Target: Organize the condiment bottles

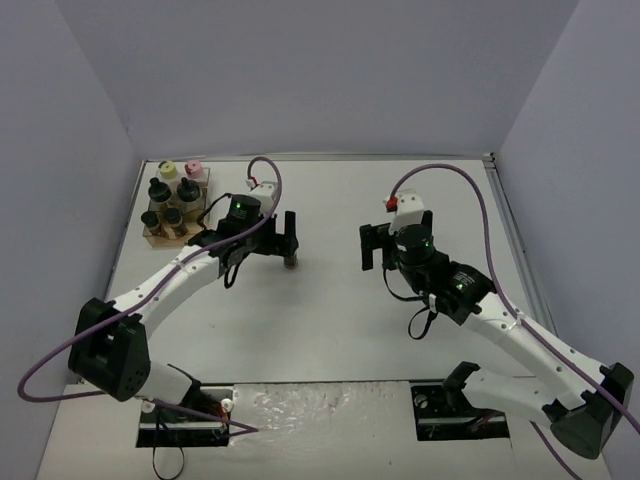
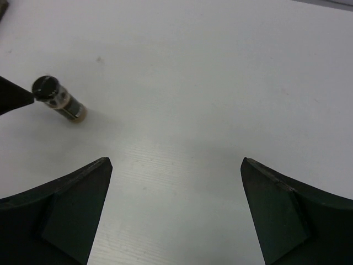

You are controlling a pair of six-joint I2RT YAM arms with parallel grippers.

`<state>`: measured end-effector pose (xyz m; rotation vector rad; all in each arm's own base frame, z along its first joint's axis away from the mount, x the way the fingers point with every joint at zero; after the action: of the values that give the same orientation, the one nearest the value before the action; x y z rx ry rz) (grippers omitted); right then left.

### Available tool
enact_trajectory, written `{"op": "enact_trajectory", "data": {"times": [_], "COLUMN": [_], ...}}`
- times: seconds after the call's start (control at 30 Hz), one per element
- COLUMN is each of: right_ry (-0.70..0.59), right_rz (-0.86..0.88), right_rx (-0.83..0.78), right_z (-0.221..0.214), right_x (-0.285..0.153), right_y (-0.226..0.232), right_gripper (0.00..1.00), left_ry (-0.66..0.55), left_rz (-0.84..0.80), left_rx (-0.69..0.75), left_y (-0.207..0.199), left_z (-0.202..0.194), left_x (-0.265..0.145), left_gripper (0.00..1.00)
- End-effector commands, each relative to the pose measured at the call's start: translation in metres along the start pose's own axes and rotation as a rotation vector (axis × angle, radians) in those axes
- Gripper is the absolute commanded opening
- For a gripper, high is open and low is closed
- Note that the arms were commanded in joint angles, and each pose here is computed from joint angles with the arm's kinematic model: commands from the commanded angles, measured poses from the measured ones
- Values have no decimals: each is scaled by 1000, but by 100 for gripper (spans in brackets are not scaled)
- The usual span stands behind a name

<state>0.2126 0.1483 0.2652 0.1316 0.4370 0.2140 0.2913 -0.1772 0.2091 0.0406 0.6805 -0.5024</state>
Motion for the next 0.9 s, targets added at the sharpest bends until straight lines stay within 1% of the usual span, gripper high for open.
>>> {"op": "enact_trajectory", "data": {"times": [0.0, 0.03, 0.1, 0.2, 0.4, 0.53, 0.6, 0.67, 0.7, 0.77, 0.87], "right_ry": [-70, -66, -73, -70, -54, -61, -62, -59, -55, -52, -58], "right_rz": [-77, -78, -77, -91, -115, -116, -118, -121, -125, -124, -126], "right_rx": [78, 76, 81, 78, 70, 72, 72, 72, 72, 72, 71], "right_z": [3, 0, -1, -5, -12, -12, -13, -14, -15, -16, -15], "right_x": [-7, -7, -10, -10, -6, -8, -8, -8, -7, -6, -7], "right_y": [-21, -23, -25, -28, -31, -32, -33, -33, -33, -33, -33], "right_gripper": [100, 100, 100, 100, 100, 100, 100, 100, 100, 100, 100], "left_ry": [-87, -87, -50, -11, 44, 63, 63, 63, 61, 56, 39], "left_rz": [95, 123, 158, 203, 219, 240, 246, 247, 245, 244, 245], "left_rx": [12, 12, 18, 24, 26, 19, 16, 12, 9, 7, 4], "left_y": [-9, -7, -7, -8, -18, -17, -16, -16, -17, -17, -17], "left_z": [36, 38, 32, 27, 14, 9, 9, 8, 8, 10, 14], "left_x": [9, 11, 23, 32, 48, 54, 56, 56, 56, 55, 50], "left_gripper": [97, 97, 96, 92, 83, 76, 69, 64, 56, 48, 28]}}
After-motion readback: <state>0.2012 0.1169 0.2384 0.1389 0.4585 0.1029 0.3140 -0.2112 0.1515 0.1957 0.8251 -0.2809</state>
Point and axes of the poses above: each gripper's point midway between its finger pads, its own x axis out along the fingers, its own y axis along the line the jaws close on, z = x × y, the point moved 8 cm from there along -x, back along the fingers, and after that the axes turned 10 degrees about x, right-handed, at the moved point
